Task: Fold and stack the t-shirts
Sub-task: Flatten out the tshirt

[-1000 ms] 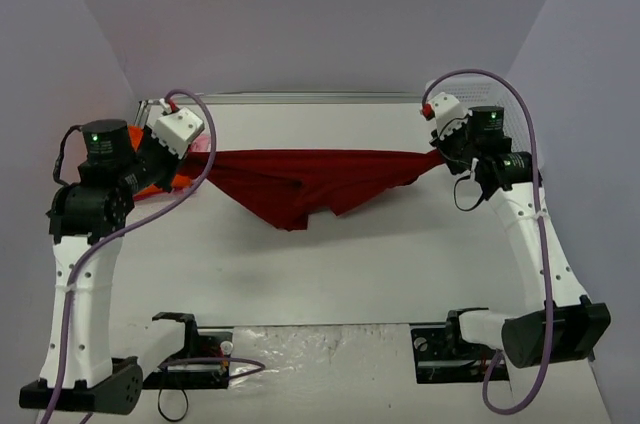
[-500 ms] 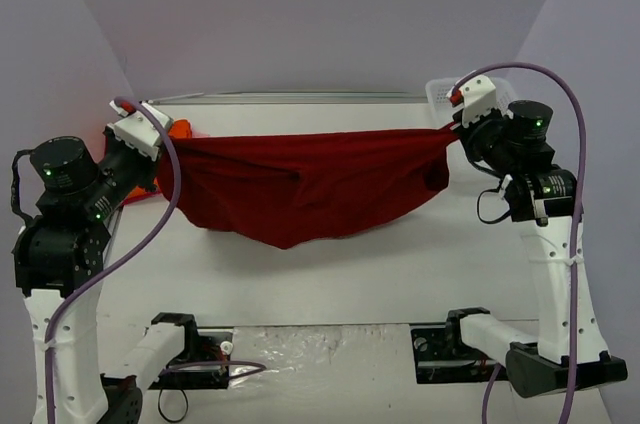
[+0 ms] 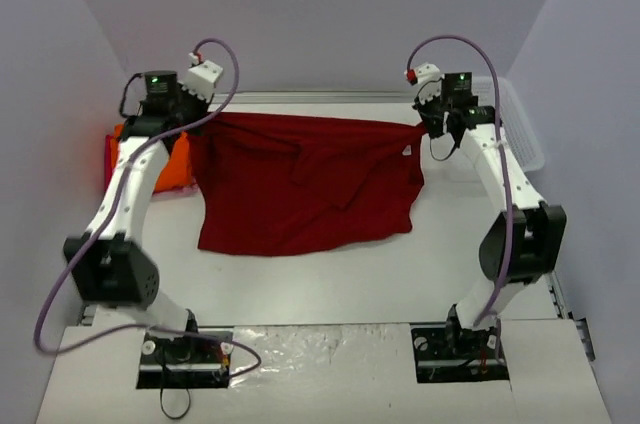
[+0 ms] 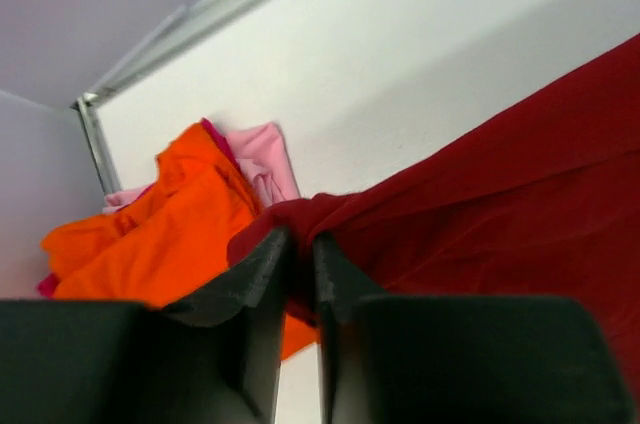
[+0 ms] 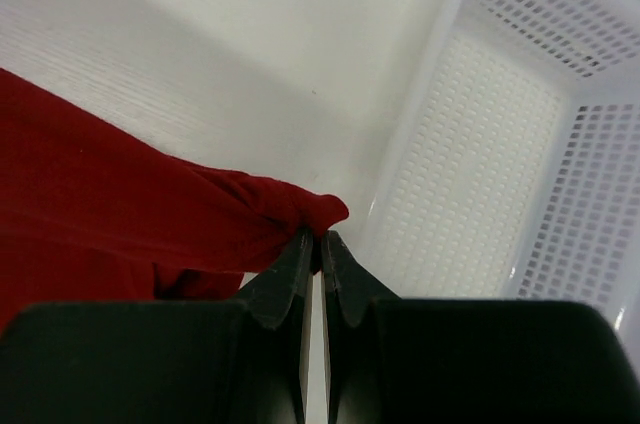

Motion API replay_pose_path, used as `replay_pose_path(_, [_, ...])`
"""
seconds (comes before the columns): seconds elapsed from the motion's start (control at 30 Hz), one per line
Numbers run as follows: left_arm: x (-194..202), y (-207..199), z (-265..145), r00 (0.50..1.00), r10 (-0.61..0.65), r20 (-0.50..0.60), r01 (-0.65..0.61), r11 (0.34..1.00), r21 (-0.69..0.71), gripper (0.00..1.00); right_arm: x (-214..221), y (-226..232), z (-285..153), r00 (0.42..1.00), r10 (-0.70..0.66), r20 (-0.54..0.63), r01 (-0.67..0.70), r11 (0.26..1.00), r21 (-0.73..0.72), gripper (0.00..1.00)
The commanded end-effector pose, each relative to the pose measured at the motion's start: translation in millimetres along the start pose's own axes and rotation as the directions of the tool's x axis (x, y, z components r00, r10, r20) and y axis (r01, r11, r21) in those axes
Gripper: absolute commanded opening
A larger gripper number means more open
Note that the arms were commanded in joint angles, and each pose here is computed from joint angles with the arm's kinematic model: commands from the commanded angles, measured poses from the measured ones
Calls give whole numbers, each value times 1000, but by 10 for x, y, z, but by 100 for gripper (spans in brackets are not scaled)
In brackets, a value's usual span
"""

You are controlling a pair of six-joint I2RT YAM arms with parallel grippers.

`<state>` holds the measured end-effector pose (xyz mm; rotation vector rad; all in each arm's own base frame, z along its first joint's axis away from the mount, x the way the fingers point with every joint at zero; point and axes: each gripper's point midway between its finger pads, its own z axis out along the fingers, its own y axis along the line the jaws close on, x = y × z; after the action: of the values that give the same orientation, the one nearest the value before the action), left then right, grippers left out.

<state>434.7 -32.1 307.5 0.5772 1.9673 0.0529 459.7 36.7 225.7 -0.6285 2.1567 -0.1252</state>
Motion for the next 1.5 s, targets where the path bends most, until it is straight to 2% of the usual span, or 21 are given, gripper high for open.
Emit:
replay_pose_path(0.0, [299, 150, 808, 997, 9, -78, -12, 999, -45, 17, -101, -337, 352, 1000, 31, -3, -30, 990, 139, 0])
replay_pose_path(0.03, [390, 127, 1023, 995, 8, -103, -11, 999, -31, 42, -58, -337, 475, 999, 37, -27, -33, 989, 144, 1])
replay_pose_path(0.07, [476, 112, 1199, 992, 9, -129, -11, 1000, -16, 63, -105, -397, 569, 999, 37, -29, -32, 986, 164, 6])
replay_pose_path(0.1, [369, 174, 1338, 992, 18, -122, -20, 1000, -22, 78, 86, -414, 807, 994, 42, -100, -22, 982, 190, 15])
replay_pose_path(0.13, [662, 89, 1644, 980, 12, -198, -11, 1000, 4, 94, 137, -451, 895, 992, 46, -120, -20, 979, 205, 33])
replay_pose_path(0.17, [661, 65, 1743, 980, 9, -199, -8, 1000, 5, 94, 132, -516, 961, 991, 47, -125, -18, 975, 223, 47])
replay_pose_path(0.23, [614, 48, 1886, 985, 9, -172, -9, 1000, 4, 94, 279, -559, 1103, 985, 53, -161, -15, 974, 227, 52])
replay_pose_path(0.27, [563, -7, 1892, 986, 18, -164, -17, 1000, 9, 94, 291, -573, 1112, 985, 59, -161, -22, 975, 223, 63])
replay_pose_path(0.37, [483, -91, 1777, 988, 35, -151, -32, 999, 19, 94, 312, -568, 1080, 986, 71, -152, -39, 978, 206, 68])
replay_pose_path(0.4, [377, -119, 1663, 991, 43, -126, -41, 999, 22, 94, 327, -546, 1024, 986, 71, -151, -40, 979, 201, 68])
replay_pose_path(0.47, [502, -193, 1575, 989, 54, -139, -51, 998, 27, 94, 281, -498, 921, 990, 72, -125, -50, 984, 172, 68])
replay_pose_path(0.5, [400, -152, 1461, 992, 62, -107, -62, 998, 3, 94, 349, -440, 901, 988, 74, -133, -53, 987, 153, 68])
replay_pose_path(0.53, [554, -209, 1428, 989, 61, -133, -60, 998, 10, 94, 347, -352, 887, 990, 73, -121, -60, 992, 111, 68])
replay_pose_path(0.63, [600, -198, 1247, 989, 47, -140, -49, 999, -13, 94, 376, -243, 759, 991, 78, -109, -70, 995, 73, 68])
replay_pose_path(0.73, [846, -494, 1086, 982, 58, -179, -37, 992, 120, 94, 368, -103, 495, 995, 49, -90, -48, 999, 8, 67])
replay_pose_path(0.8, [890, -690, 921, 982, 92, -166, -54, 974, 219, 95, 386, 47, 366, 997, 10, -82, -16, 998, -66, 66])
replay_pose_path(0.93, [1196, -834, 739, 964, 169, -206, -113, 960, 257, 94, 627, 250, 93, 992, -29, -126, 12, 991, -132, 65])
replay_pose_path(1.07, [1460, -1015, 592, 950, 197, -242, -111, 938, 329, 94, 902, 411, -157, 985, -40, -165, 14, 987, -157, 63])
replay_pose_path(1.17, [1620, -1195, 409, 938, 226, -264, -103, 907, 408, 94, 1037, 523, -319, 981, -58, -186, 21, 981, -194, 61])
replay_pose_path(1.3, [1820, -1397, 173, 900, 331, -283, -151, 847, 510, 94, 1205, 682, -512, 967, -115, -227, 49, 960, -277, 59])
replay_pose_path(1.47, [2034, -1494, -63, 871, 388, -300, -162, 805, 571, 94, 1570, 867, -650, 925, -189, -330, 55, 925, -376, 59])
